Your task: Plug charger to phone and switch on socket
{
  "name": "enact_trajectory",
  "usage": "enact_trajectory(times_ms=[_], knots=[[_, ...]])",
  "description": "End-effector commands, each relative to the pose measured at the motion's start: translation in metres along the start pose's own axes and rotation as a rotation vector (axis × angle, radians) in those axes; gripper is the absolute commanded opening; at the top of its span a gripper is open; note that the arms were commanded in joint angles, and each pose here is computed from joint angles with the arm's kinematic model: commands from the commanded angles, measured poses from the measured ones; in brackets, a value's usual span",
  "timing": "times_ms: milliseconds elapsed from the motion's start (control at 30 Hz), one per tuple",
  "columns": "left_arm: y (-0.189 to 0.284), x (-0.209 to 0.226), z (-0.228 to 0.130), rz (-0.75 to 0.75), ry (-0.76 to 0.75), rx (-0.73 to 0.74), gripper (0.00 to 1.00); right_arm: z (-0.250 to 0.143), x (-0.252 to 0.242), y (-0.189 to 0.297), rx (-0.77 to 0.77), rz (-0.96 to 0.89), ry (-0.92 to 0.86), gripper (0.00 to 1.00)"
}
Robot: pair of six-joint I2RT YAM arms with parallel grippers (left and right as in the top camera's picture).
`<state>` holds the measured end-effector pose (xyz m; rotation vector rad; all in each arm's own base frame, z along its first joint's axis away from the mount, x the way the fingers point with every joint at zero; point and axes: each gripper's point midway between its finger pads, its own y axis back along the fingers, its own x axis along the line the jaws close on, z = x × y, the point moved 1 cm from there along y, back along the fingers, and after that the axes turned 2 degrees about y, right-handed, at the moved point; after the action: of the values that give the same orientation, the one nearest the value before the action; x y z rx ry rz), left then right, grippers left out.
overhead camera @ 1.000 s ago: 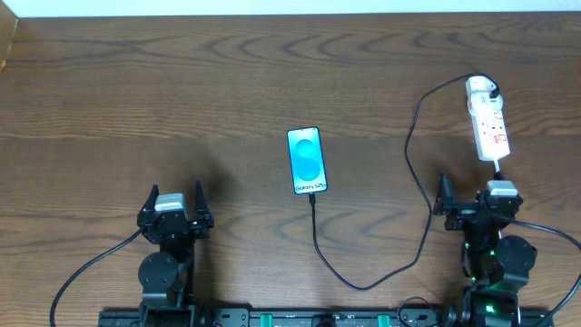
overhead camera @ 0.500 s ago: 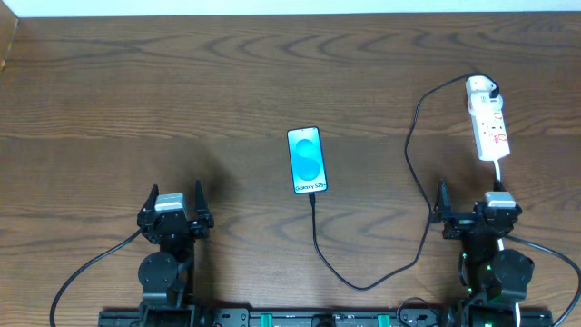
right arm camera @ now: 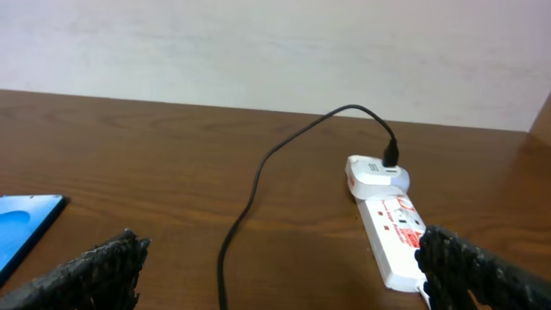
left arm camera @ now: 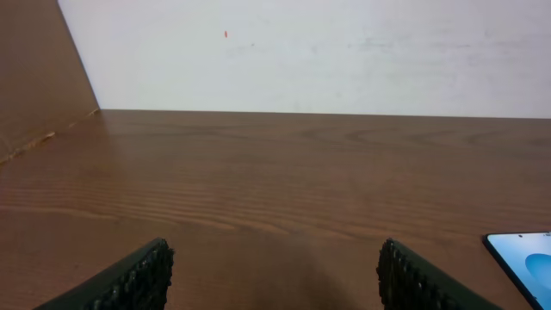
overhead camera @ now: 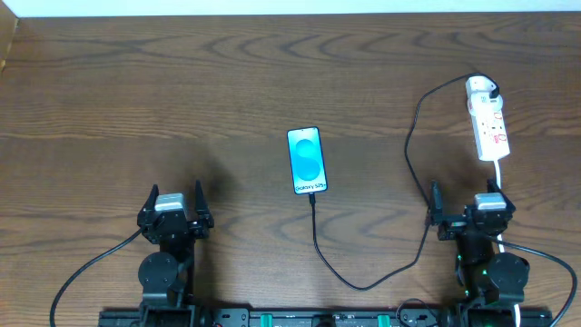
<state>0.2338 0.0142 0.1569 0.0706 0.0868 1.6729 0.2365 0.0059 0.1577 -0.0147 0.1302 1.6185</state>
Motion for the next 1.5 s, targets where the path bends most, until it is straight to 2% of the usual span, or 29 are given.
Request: enact_trajectory(times_ms=[0,1467], knots=[[-0.0013,0.0022,-0.0175,0.011,-0.016,0.051,0.76,-0.0013,-0.004,0.0005,0.005,-0.033,0.025,0.99],[-0.0013,0.0023,-0.0175,0.012,-0.016,0.051,0.76,-0.001,-0.0054,0.0006,0.005,-0.041,0.044,0.99]])
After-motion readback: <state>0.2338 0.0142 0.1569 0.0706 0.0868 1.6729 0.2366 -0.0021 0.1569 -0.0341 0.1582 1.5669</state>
